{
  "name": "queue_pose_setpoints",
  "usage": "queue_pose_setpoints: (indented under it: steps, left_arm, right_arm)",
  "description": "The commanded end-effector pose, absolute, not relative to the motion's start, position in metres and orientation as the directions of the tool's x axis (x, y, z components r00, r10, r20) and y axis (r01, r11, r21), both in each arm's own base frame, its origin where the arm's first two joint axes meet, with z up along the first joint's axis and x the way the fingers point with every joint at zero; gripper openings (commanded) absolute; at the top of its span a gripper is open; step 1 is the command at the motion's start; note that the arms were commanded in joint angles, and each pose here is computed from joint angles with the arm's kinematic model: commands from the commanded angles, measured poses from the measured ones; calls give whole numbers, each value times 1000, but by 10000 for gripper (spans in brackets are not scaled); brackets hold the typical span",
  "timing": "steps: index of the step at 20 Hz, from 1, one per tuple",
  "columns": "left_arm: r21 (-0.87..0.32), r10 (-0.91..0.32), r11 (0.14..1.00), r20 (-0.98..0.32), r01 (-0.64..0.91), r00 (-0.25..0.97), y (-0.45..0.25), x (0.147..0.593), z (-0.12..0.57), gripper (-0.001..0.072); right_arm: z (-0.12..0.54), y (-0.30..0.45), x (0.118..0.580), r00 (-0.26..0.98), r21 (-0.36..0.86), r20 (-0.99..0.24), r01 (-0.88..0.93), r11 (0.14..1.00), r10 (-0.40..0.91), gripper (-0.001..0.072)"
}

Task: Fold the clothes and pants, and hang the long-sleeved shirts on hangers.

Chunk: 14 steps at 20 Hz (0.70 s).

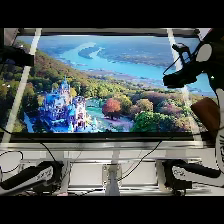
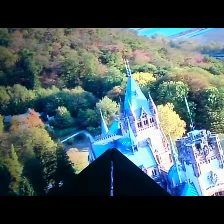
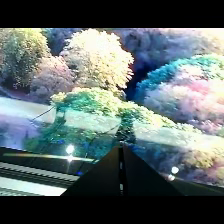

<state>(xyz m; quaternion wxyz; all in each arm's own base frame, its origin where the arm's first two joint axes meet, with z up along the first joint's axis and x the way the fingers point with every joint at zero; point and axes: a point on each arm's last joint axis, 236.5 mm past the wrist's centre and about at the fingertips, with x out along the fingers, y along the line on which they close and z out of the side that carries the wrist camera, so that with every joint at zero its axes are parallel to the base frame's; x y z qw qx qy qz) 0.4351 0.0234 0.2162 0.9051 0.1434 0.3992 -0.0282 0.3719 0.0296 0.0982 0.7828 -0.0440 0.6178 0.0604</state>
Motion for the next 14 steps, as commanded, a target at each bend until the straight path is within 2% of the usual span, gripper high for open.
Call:
queue_pose_setpoints:
  steps: [1,4,14]
  left_arm:
    - [237,63,957,-730,166,680,23,435,216,17]
    - [237,63,957,-731,165,680,23,435,216,17]
    - [237,63,957,-730,166,680,23,435,216,16]
  right_arm:
    - [127,26,349,364,-29,-931,-140,990,24,9]
    - [144,24,343,486,-46,-874,-138,989,28,10]
    - [150,27,338,495,-36,-868,-141,989,39,10]
